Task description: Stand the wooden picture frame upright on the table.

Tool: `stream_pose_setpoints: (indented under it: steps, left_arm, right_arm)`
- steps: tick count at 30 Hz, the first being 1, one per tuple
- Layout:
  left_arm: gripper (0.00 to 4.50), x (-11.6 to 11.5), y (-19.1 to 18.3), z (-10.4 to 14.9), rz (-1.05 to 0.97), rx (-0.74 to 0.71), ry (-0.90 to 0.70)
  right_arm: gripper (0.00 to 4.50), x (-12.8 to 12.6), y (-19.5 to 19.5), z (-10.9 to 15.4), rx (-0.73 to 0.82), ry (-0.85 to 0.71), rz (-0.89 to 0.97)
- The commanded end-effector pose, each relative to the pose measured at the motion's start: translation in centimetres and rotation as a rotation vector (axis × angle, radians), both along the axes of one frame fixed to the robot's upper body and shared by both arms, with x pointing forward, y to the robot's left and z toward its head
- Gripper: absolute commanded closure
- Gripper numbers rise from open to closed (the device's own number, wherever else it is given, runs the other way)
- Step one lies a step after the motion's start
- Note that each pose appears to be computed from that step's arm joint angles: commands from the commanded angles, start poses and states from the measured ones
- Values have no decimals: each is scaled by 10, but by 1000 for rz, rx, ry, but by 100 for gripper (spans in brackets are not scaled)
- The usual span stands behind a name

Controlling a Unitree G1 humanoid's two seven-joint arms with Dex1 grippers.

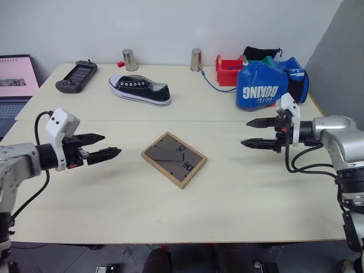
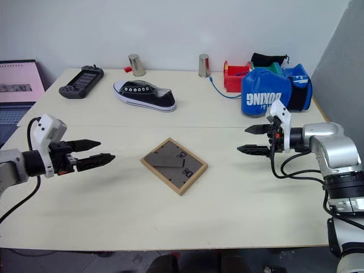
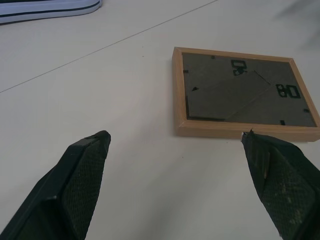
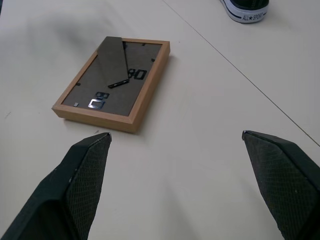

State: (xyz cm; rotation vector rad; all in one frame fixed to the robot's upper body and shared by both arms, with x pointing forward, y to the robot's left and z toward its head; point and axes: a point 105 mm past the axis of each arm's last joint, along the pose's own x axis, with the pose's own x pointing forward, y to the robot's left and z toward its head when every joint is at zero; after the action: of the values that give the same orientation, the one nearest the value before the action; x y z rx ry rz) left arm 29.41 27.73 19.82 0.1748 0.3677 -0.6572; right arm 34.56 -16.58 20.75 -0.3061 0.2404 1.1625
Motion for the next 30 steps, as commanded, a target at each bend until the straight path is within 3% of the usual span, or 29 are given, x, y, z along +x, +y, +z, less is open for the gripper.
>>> stream_pose_setpoints:
  steps: [1,30]
  left_arm:
    - [0,-3,7,15,16,32,-54]
    - [0,-2,0,11,35,25,-54]
  right_arm:
    - [5,2,2,15,3,-59,0]
    - [5,14,6,2,-27,-64,-14]
